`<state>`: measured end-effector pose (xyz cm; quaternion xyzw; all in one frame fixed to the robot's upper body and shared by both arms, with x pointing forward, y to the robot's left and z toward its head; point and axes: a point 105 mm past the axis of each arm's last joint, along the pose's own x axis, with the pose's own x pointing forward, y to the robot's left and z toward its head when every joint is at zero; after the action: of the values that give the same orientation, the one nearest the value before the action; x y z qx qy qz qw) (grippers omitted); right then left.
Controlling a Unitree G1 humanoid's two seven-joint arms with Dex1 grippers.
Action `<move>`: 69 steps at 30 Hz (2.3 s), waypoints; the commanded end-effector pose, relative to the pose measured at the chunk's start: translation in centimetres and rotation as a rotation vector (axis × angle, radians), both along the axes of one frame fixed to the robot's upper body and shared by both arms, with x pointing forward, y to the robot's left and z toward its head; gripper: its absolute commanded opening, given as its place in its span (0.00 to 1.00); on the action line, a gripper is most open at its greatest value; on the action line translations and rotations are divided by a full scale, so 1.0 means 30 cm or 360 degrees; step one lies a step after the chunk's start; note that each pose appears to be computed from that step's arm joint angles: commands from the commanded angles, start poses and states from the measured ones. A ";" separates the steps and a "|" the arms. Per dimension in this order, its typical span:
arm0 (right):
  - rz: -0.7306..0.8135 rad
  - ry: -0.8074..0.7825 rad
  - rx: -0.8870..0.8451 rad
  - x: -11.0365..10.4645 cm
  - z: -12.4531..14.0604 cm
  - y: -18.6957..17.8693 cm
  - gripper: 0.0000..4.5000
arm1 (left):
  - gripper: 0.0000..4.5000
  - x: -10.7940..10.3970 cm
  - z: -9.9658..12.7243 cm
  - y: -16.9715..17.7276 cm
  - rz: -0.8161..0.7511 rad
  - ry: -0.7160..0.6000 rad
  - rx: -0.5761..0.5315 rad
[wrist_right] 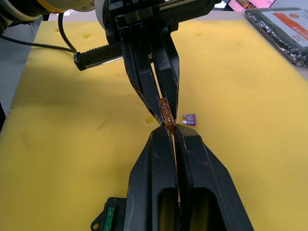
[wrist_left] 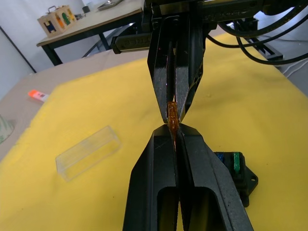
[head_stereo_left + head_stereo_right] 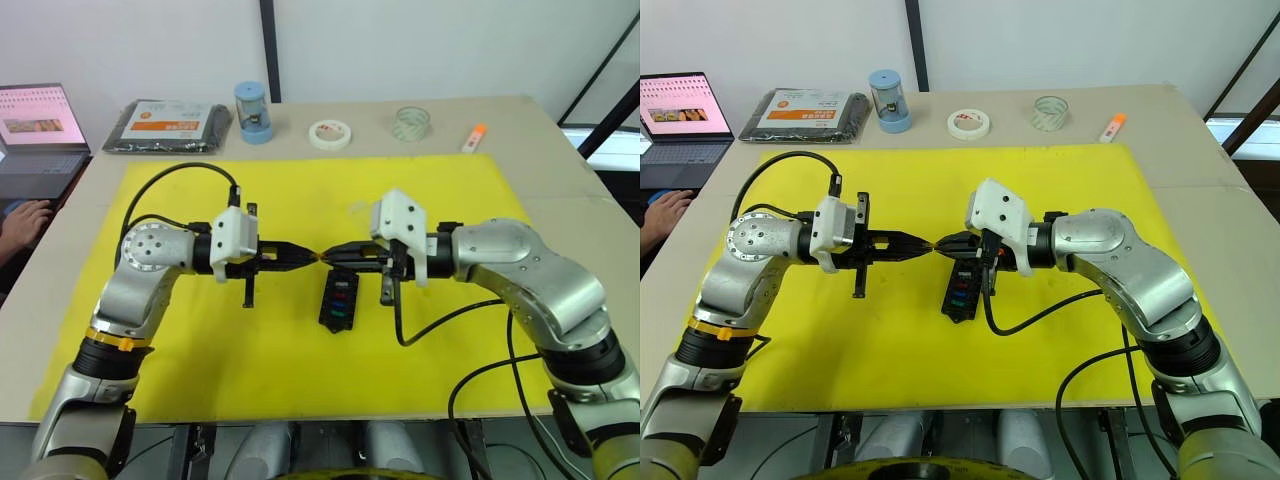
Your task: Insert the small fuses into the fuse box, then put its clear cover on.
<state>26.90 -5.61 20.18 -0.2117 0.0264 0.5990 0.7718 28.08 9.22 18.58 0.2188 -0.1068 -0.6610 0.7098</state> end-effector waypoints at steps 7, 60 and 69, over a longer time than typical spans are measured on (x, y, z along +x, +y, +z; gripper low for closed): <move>0.0008 -0.0101 0.0019 -0.001 0.035 -0.005 0.00 | 0.42 0.000 0.004 -0.002 0.0003 -0.0012 0.0005; 0.0037 -0.0069 0.0082 -0.033 0.036 -0.018 0.00 | 0.00 -0.020 0.029 -0.040 0.0032 0.0191 -0.0172; 0.0010 -0.0104 0.0050 -0.023 0.029 -0.034 0.29 | 0.00 -0.009 -0.007 -0.012 0.0054 0.0185 -0.0101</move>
<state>26.42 -6.55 19.94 -0.2004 0.0194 0.5988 0.7752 27.84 8.59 18.00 0.1399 -0.0720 -0.6586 0.7359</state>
